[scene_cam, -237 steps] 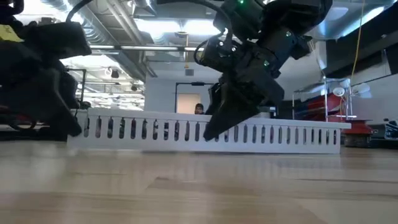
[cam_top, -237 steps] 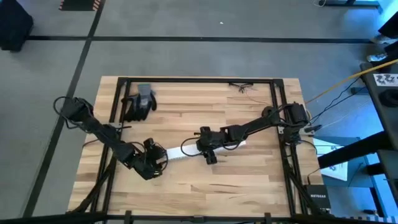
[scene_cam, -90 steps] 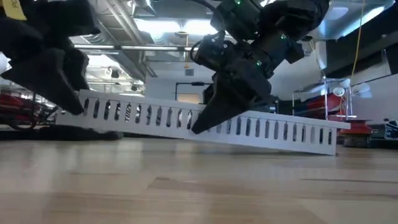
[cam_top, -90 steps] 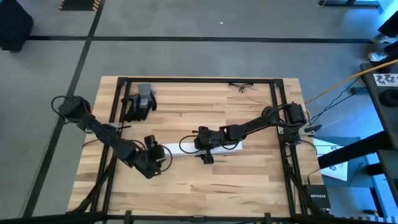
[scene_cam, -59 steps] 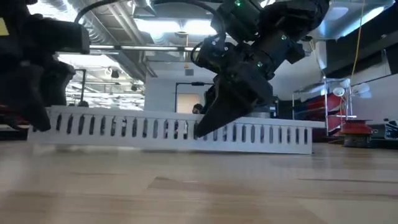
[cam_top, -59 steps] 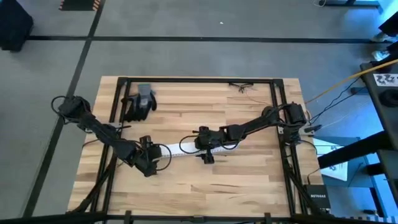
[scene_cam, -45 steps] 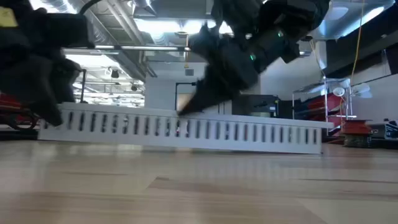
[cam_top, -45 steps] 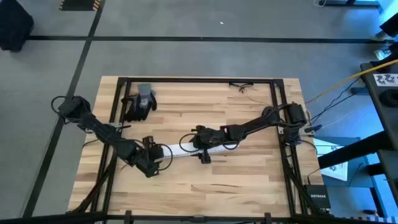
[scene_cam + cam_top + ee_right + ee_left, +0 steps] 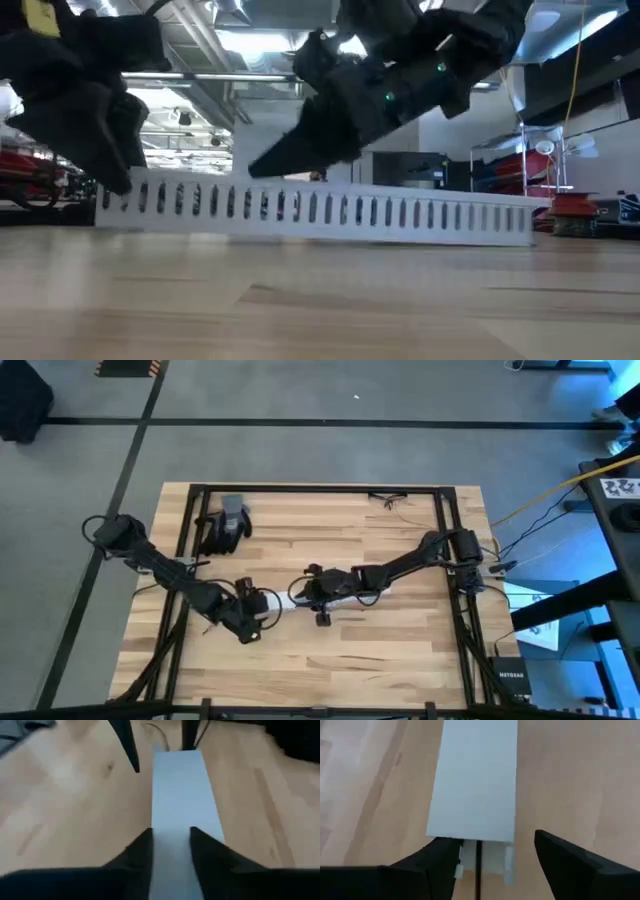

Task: Ziptie cables
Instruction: Close the white cable duct

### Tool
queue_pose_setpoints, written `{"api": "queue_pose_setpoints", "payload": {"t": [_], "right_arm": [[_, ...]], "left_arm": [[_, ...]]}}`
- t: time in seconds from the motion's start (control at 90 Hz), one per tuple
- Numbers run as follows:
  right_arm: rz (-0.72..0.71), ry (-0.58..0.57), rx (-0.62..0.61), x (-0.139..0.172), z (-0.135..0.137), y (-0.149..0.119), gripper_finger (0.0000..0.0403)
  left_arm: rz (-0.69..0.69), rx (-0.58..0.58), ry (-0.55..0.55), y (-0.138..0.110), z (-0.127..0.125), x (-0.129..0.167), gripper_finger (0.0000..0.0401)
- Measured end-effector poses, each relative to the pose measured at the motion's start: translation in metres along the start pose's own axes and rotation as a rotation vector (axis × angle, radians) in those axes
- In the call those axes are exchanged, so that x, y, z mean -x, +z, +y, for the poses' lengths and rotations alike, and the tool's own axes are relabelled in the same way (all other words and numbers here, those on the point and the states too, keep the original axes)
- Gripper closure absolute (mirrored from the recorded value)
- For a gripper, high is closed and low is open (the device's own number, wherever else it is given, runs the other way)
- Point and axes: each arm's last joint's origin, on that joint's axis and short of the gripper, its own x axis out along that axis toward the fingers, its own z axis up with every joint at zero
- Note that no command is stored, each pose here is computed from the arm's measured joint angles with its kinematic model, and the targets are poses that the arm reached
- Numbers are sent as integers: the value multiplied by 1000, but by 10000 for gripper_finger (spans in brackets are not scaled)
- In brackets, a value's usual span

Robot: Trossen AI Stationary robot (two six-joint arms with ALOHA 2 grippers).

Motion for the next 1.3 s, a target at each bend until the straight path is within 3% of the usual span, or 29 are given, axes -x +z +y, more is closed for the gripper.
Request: {"api": "queue_pose_setpoints", "payload": {"t": [0.1, 0.167, 0.5, 0.678, 0.844, 0.967, 1.111, 1.3], "right_arm": [[48, -13, 26, 0, -1, -4, 381], [75, -13, 47, 0, -1, -6, 396], [57, -23, 50, 0, -2, -6, 384], [56, -23, 51, -1, -2, -6, 384], [56, -22, 51, -1, -2, -6, 384], [56, -22, 51, -1, -2, -7, 384], [52, -15, 53, -1, -1, -6, 384], [50, -3, 53, -1, -1, -6, 384]], "left_arm": [[24, -18, 11, -2, 1, 1, 152], [79, -31, 16, -3, 3, 4, 152], [136, 19, 38, 7, 4, 36, 152], [75, 66, -50, -2, -4, 27, 152], [245, 96, -99, -10, 3, 26, 152], [209, 116, -104, -5, 7, 42, 152], [108, 128, -62, -4, 12, 56, 152], [214, 130, 40, -24, 20, 48, 152]]}}
